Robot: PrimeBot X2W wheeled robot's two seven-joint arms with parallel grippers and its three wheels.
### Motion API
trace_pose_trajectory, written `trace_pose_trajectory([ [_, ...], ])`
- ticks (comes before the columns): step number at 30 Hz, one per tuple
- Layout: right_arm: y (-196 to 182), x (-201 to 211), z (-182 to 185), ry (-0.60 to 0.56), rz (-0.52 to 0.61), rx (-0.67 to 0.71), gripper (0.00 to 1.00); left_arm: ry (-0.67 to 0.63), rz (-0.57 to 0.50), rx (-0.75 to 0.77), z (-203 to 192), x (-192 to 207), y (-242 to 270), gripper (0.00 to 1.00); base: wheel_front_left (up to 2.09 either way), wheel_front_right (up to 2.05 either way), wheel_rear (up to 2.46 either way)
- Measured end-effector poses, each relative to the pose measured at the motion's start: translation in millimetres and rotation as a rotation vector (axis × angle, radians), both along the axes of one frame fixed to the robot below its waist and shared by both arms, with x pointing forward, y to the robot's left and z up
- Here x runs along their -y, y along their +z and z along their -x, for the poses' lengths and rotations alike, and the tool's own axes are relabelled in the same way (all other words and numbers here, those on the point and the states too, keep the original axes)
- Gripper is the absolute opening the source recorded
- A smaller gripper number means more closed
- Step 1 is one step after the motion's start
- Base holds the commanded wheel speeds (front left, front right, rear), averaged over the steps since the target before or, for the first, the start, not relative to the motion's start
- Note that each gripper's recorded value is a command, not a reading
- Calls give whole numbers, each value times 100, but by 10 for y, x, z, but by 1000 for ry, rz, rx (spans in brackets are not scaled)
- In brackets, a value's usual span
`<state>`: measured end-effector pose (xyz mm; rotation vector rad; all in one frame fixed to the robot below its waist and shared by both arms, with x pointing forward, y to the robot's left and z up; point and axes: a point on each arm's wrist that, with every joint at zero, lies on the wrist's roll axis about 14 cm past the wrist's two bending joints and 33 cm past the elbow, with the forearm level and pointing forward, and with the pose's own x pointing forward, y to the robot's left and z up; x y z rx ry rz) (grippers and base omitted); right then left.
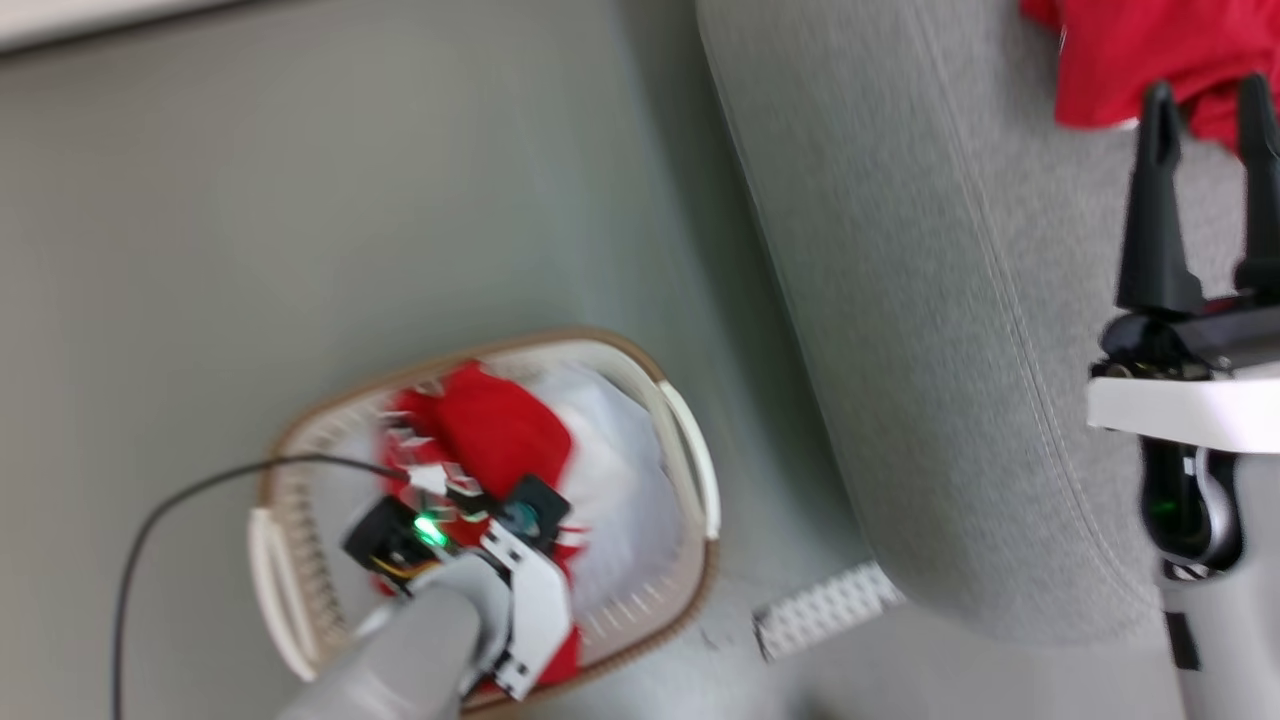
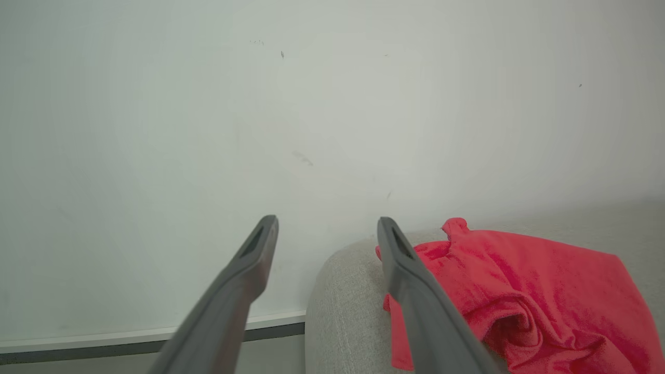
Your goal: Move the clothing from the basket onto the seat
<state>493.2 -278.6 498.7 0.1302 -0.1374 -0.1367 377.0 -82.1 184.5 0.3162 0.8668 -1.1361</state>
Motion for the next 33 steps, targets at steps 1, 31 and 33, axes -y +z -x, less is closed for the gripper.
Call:
trace_pose_trajectory([
  [1,53,12,28,1,3,8,100,14,23,14,-5,13,100,0,0,0,0],
  [31,789,-718,967,235,-141,155,100,369,625,616,-483,-157,3580,0,0,0,0],
  [33,787,-788,1000,253,-151,154,100,375,661,670,-508,-193,3822,0,0,0,0],
])
